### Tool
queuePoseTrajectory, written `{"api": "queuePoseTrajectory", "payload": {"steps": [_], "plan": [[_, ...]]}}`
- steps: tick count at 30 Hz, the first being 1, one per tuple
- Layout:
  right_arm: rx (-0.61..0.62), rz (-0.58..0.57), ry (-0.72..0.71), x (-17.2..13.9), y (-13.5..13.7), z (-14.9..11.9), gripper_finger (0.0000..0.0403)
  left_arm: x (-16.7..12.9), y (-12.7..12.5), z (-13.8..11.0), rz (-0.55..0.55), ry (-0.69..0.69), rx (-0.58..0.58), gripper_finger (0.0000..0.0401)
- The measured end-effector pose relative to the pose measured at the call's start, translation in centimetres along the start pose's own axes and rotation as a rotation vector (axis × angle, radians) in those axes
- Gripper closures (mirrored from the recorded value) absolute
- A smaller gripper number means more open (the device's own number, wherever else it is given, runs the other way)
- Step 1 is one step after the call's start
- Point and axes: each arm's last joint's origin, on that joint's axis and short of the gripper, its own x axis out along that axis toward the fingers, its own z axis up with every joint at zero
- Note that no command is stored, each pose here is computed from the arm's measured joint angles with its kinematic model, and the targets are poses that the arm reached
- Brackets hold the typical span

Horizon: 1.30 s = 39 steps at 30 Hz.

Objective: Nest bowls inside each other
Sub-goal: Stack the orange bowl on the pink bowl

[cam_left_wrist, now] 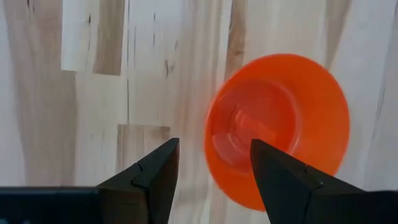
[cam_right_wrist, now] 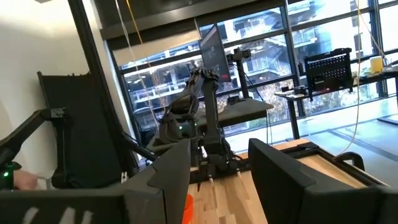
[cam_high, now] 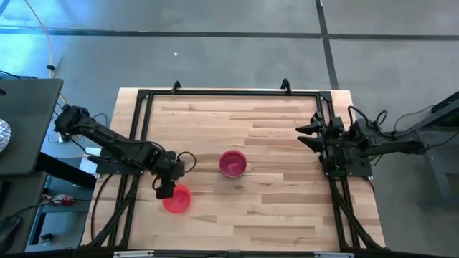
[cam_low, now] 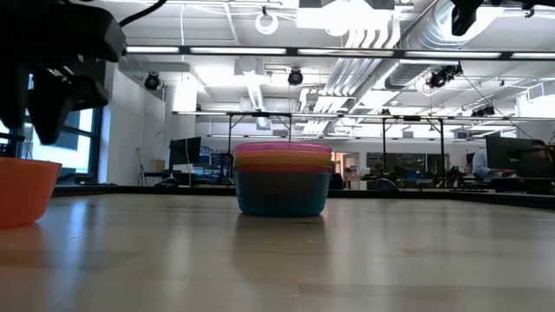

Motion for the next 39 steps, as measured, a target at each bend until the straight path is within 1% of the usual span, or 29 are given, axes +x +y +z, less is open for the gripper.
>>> {"api": "queuePoseTrajectory", "payload": {"steps": [5,9,14,17,20,25,27,31,37,39], "plan": [[-0.005,-0.026,0.003,0.0,-0.1,-0.1,0.0247,0.7,-0.1,-0.7,0.017,0.006,-0.035,0.0214],[-0.013,-0.036,0.001,0.0,-0.1,-0.1,0.0247,0.9,-0.1,-0.8,0.018,0.001,-0.055,0.0226],[-0.013,-0.036,-0.001,0.0,-0.1,0.0,0.0247,1.0,-0.1,-0.8,0.027,-0.003,-0.055,0.0244],[-0.012,-0.036,-0.002,0.0,-0.1,0.0,0.0247,1.6,-0.1,-0.7,0.035,0.025,-0.049,0.0247],[-0.002,-0.036,-0.002,0.0,-0.1,0.0,0.0247,2.6,-0.4,-0.4,0.014,0.062,-0.034,0.0247],[0.002,-0.036,-0.002,0.0,-0.1,0.0,0.0247,3.8,-0.6,0.1,0.01,0.07,-0.021,0.0248],[0.004,-0.035,-0.003,0.0,-0.1,0.0,0.0247,4.1,-0.6,0.1,0.015,0.08,-0.014,0.0255],[0.006,-0.036,-0.003,0.0,-0.1,0.0,0.0247,4.3,-0.7,0.1,0.013,0.091,-0.007,0.0293],[0.006,-0.037,0.001,0.0,-0.1,-0.1,0.0247,4.3,-0.7,0.1,-0.001,0.099,-0.008,0.0387],[0.006,-0.037,0.003,0.0,-0.1,-0.1,0.0247,4.3,-0.7,0.1,-0.01,0.105,-0.008,0.0395]]}}
